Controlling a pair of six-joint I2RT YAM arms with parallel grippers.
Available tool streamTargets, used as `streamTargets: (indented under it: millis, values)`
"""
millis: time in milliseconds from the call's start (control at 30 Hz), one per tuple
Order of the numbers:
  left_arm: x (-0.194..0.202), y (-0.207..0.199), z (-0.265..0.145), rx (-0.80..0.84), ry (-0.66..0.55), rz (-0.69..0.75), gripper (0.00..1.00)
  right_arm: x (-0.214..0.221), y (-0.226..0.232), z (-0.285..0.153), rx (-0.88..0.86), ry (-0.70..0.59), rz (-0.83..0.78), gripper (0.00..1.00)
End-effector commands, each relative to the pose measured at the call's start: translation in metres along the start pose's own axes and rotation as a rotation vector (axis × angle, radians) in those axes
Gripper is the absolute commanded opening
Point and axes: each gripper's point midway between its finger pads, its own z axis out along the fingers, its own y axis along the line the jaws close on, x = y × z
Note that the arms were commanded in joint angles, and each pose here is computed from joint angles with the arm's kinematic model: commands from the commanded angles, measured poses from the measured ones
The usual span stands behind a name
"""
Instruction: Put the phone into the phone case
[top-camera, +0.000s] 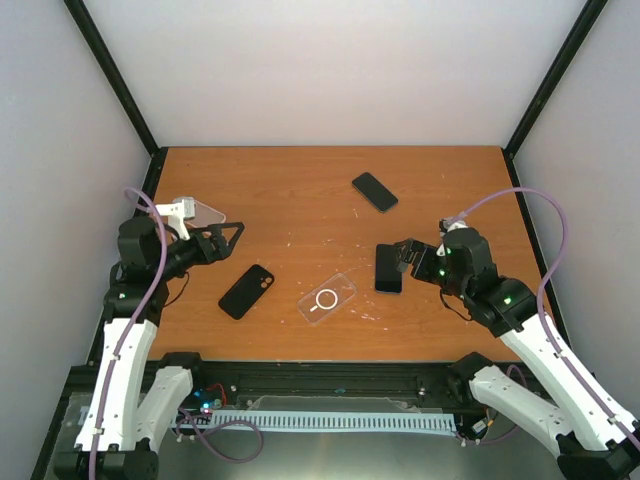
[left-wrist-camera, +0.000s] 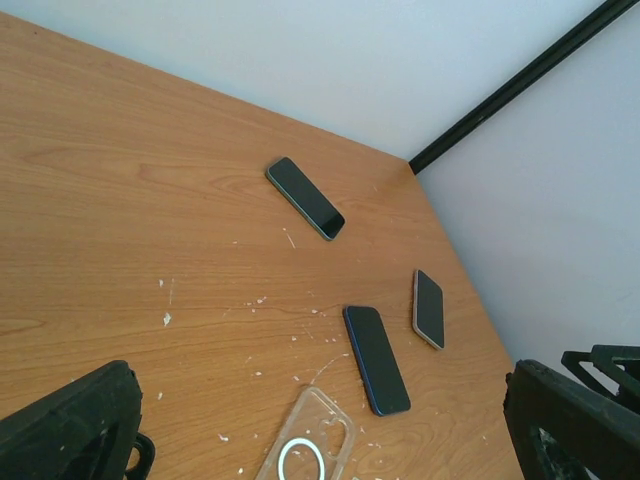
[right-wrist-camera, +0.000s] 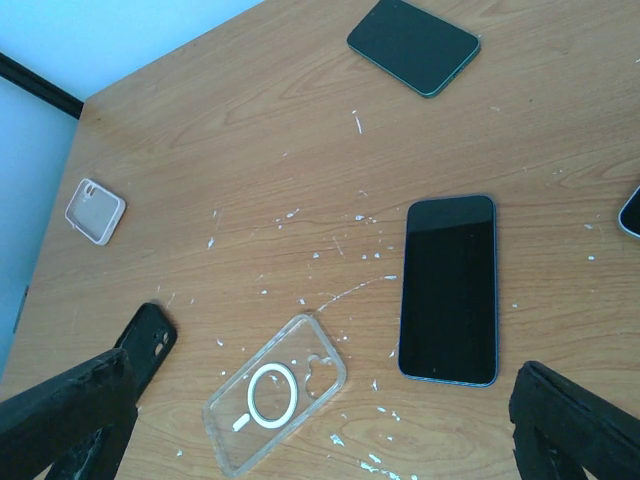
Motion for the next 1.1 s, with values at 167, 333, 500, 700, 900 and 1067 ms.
streamTargets:
  millis: [167, 333, 500, 700, 900, 1067]
  values:
    - [-0.012, 0.012, -0.006, -0.091, -0.057, -0.028, 1.00, 0.004, -0.016, 0.008, 0.071, -0.001, 0.008, 1.00]
    - [0.000, 0.054, 0.004, -0.256, -0.031, -0.200, 0.99, 0.006, -0.035, 0.023, 0.194, 0.023, -0.007, 1.00]
    - [0.026, 0.103, 0.009, -0.451, 0.016, -0.361, 1.00, 0.023, -0.043, 0.053, 0.255, 0.132, -0.049, 0.95]
    - [0.066, 0.136, 0.024, -0.499, 0.026, -0.573, 0.99, 0.040, -0.052, 0.088, 0.292, 0.218, -0.092, 0.84]
    - [0.087, 0.153, 0.036, -0.510, 0.057, -0.624, 0.99, 0.056, -0.061, 0.126, 0.357, 0.312, -0.108, 0.85]
    - [0.080, 0.132, 0.046, -0.383, 0.105, -0.535, 0.99, 0.064, -0.069, 0.152, 0.403, 0.370, -0.135, 0.84]
